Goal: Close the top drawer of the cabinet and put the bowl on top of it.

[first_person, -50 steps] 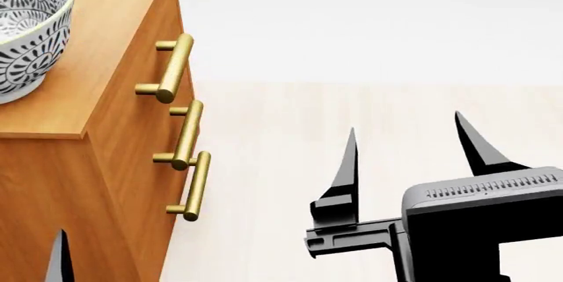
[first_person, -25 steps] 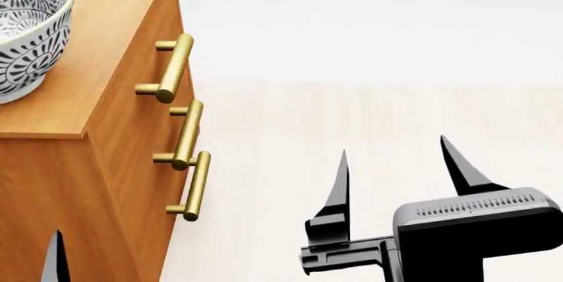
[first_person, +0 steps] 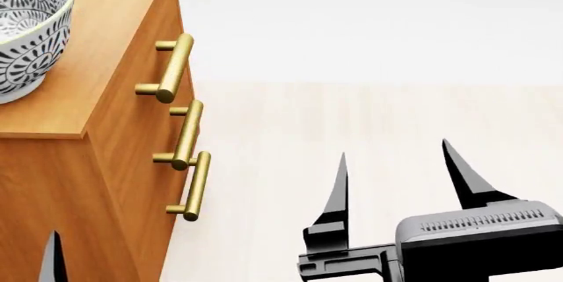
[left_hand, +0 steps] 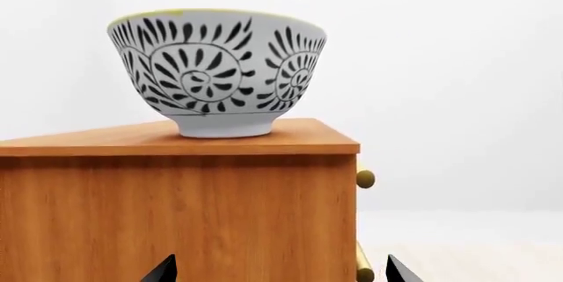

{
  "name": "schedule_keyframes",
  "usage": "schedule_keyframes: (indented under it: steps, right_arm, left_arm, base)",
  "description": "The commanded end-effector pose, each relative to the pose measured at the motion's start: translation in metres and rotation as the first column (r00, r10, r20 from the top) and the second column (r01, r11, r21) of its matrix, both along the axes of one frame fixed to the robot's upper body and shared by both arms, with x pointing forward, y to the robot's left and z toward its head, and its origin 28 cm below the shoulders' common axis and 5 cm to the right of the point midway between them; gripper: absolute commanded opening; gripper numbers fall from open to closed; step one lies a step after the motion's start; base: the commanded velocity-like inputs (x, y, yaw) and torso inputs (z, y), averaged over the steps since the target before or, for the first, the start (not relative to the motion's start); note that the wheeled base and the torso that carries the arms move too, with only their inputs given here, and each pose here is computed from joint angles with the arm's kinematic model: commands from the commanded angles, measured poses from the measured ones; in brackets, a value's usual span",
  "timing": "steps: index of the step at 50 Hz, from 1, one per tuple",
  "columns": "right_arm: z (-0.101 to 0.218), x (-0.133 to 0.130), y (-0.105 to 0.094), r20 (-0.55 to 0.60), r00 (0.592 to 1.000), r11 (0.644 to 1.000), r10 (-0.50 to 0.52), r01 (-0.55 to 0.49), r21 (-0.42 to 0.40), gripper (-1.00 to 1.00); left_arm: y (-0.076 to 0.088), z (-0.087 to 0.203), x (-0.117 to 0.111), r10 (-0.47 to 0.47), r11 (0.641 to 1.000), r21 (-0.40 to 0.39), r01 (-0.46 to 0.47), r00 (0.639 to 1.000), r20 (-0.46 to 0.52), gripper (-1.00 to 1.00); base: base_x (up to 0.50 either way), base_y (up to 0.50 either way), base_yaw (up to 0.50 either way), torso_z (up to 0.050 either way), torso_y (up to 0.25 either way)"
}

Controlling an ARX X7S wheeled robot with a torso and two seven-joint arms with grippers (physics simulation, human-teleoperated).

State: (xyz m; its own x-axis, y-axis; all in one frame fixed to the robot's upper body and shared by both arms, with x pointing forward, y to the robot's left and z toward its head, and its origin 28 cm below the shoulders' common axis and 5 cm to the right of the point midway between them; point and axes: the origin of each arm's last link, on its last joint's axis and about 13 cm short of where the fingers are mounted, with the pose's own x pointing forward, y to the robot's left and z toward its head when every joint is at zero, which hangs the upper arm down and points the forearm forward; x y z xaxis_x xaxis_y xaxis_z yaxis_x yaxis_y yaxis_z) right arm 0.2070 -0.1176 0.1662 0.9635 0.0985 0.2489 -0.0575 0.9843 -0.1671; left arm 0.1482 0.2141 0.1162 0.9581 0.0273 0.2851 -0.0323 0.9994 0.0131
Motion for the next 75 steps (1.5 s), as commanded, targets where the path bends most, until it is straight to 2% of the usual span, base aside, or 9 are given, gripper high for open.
schedule_keyframes:
  steps: [1, 21, 42, 51, 75]
  right_arm:
    - [0.001, -0.006, 0.001, 0.022, 1.000, 1.000, 0.000, 0.000, -0.003, 1.00]
    - [0.004, -0.019, 0.001, 0.080, 0.997, 1.000, 0.005, -0.005, -0.005, 1.00]
    - [0.013, -0.035, 0.003, 0.148, 0.989, 1.000, 0.013, -0.013, -0.005, 1.00]
    - [0.021, -0.048, 0.004, 0.211, 0.977, 1.000, 0.010, -0.010, 0.000, 1.00]
    - [0.026, -0.057, 0.003, 0.256, 0.967, 1.000, 0.001, -0.002, 0.002, 1.00]
  left_arm:
    - [0.000, 0.002, -0.003, -0.001, 1.000, 0.003, 0.001, 1.000, 0.010, 1.00]
    - [-0.002, 0.014, -0.015, -0.001, 1.000, 0.019, 0.000, 0.997, 0.071, 1.00]
    - [0.003, 0.024, -0.033, 0.038, 0.999, 0.019, -0.041, 0.985, 0.168, 1.00]
    - [0.003, 0.027, -0.037, 0.032, 0.999, 0.019, -0.036, 0.982, 0.187, 1.00]
    - [0.002, 0.031, -0.042, 0.024, 0.999, 0.020, -0.029, 0.978, 0.205, 1.00]
  base:
    - [0.00, 0.00, 0.00, 0.000, 0.000]
    - [0.00, 0.00, 0.00, 0.000, 0.000]
    - [0.00, 0.00, 0.00, 0.000, 0.000]
    - [0.00, 0.00, 0.00, 0.000, 0.000]
    - [0.00, 0.00, 0.00, 0.000, 0.000]
